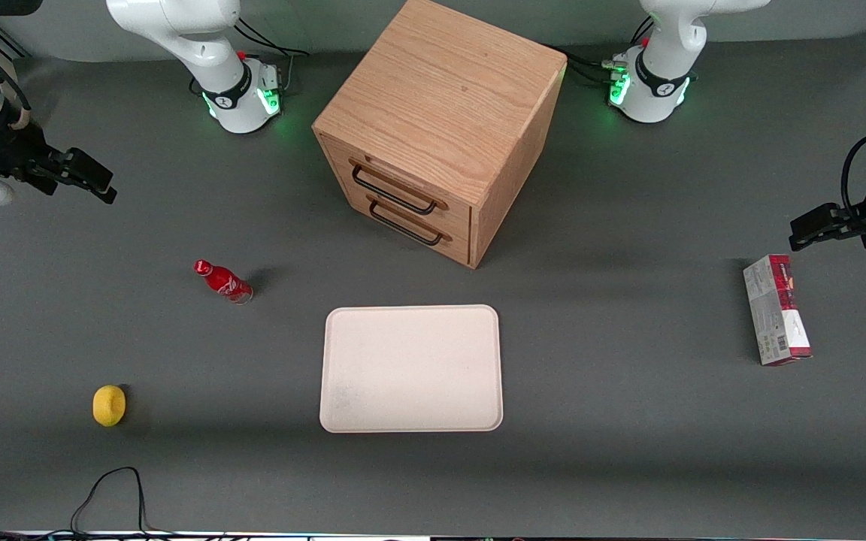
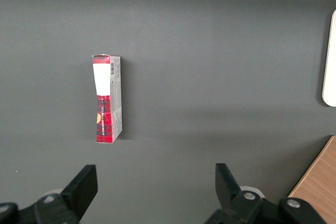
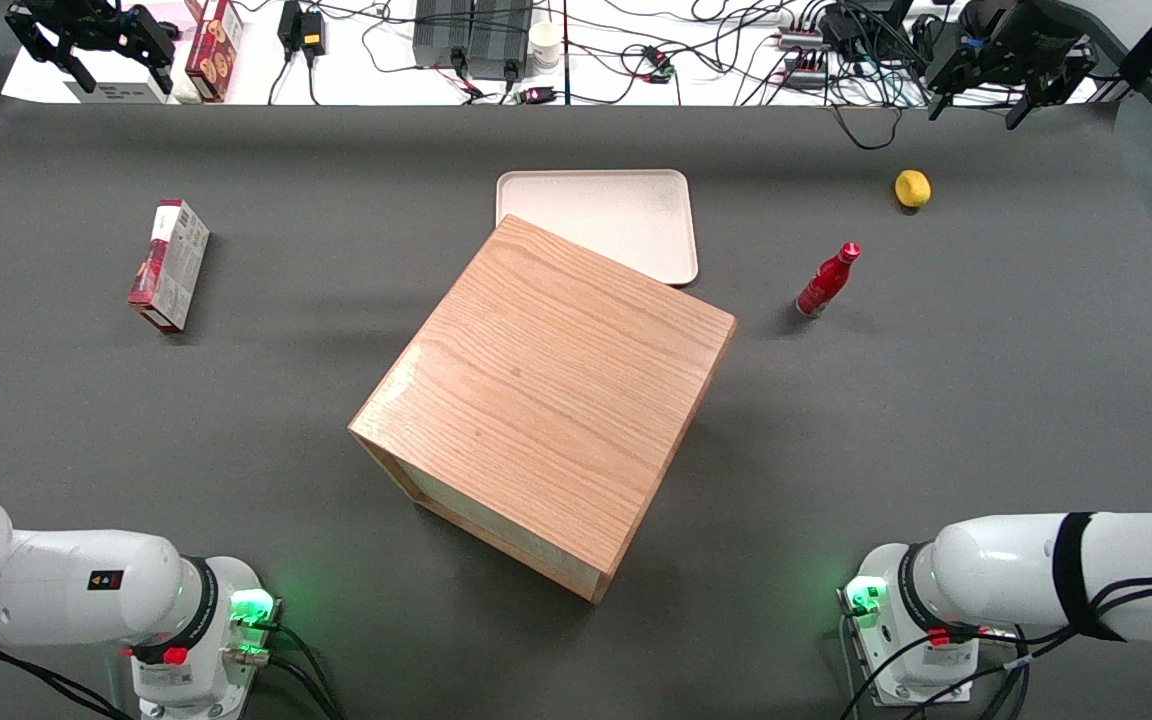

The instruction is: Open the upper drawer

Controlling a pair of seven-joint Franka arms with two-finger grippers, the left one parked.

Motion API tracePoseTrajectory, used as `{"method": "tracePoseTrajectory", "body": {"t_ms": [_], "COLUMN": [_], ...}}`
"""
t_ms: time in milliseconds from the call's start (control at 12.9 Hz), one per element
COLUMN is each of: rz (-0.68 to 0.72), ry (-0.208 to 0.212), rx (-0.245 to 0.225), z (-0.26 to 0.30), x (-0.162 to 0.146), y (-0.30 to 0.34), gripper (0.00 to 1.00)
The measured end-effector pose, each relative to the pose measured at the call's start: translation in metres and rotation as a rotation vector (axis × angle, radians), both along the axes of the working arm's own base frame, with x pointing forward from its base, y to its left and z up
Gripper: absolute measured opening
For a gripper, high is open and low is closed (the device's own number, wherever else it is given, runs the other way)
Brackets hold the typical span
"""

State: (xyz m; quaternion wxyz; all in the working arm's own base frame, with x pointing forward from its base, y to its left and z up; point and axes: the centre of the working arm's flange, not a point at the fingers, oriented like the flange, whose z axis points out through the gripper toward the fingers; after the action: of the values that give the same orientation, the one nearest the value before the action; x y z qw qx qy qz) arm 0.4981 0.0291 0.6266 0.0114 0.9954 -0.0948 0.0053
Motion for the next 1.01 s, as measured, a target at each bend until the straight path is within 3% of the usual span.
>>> {"method": "tracePoseTrajectory", "body": {"t_ms": [233, 544, 1011], "rz": [0.000, 0.058, 0.411], "ry": [0.000, -0.001, 0.015], "rx": [0.001, 0.017, 0.077], "z": [0.003, -0.004, -0.024], "x": [0.004, 0.048, 0.073], "y": [0.000, 0.029, 0.171], "gripper": [1.00, 1.00, 1.00]}}
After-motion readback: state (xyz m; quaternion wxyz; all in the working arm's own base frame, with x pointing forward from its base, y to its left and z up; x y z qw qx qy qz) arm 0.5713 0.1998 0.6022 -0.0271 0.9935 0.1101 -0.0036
